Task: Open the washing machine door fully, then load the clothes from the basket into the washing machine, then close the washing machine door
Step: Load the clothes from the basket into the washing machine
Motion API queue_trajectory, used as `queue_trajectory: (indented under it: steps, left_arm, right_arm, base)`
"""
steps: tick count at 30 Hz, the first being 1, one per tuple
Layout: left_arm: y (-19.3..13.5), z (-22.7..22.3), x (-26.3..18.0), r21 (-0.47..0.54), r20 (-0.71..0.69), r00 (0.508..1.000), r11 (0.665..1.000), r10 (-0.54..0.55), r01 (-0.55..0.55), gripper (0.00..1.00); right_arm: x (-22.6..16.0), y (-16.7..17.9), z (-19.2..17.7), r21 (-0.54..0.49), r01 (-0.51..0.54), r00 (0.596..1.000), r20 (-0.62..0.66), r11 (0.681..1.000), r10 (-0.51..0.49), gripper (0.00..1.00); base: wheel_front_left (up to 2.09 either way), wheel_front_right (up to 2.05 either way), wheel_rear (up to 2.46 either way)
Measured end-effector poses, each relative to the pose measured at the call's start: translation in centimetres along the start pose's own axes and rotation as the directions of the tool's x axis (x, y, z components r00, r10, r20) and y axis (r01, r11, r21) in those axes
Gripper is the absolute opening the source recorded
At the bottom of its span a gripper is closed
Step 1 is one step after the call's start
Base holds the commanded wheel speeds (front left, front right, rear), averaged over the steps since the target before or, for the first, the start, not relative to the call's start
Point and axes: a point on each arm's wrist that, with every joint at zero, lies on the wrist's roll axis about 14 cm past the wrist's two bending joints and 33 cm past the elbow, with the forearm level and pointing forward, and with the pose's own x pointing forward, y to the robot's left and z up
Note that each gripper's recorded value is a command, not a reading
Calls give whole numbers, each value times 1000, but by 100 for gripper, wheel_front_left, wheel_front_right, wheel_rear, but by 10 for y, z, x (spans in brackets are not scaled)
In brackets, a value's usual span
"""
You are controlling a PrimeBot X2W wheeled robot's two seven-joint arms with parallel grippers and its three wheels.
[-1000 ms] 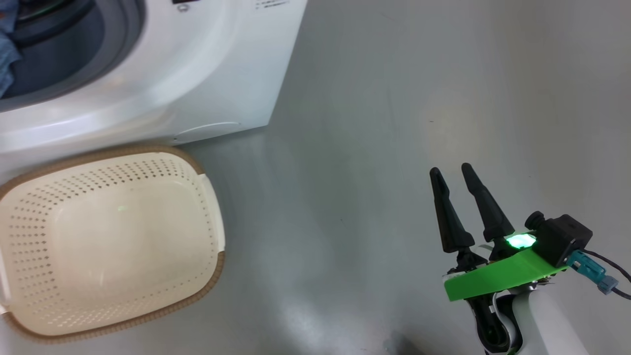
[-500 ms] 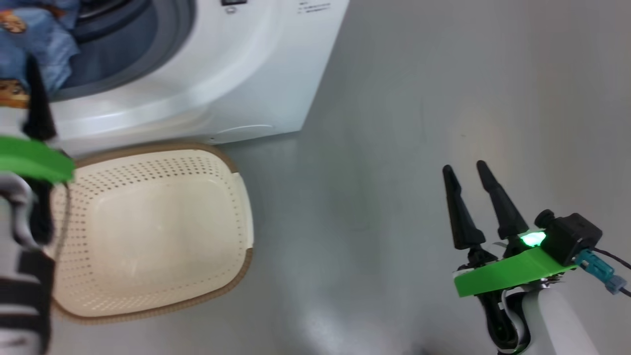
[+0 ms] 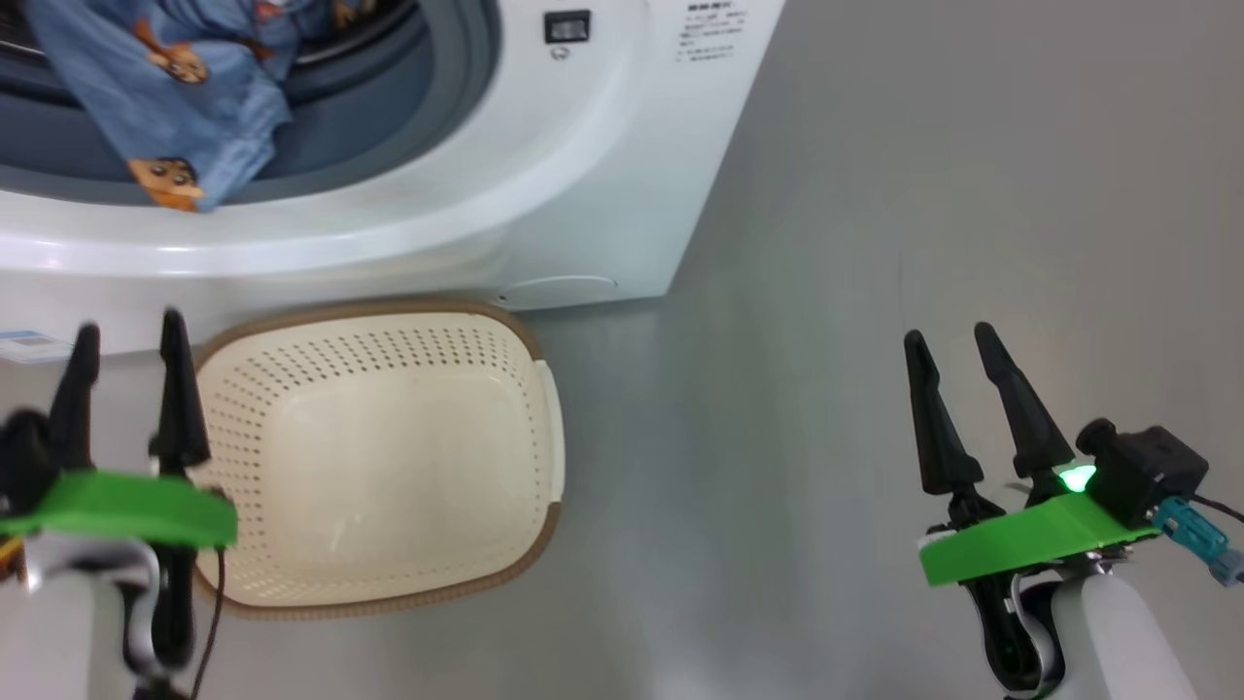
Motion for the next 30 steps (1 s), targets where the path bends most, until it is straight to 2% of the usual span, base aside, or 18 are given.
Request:
queue_trajectory:
  steps: [16, 25, 30]
  left_arm:
    - [24, 17, -89, -13, 44, 990, 991, 131, -130, 100]
    - [25, 14, -93, -25, 38, 989, 990, 140, -139, 100]
    - [18, 12, -77, -28, 32, 995, 995, 97, -96, 100]
  right_arm:
    - [-12, 11, 7, -9, -43, 999, 6, 999, 43, 100]
    - [-10, 11, 4, -9, -46, 999, -2, 999, 46, 100]
    - [-7, 7, 0, -9, -35, 999, -10, 999, 35, 100]
  base:
    - [0, 0, 0]
    - [0, 0, 0]
    - [0, 0, 0]
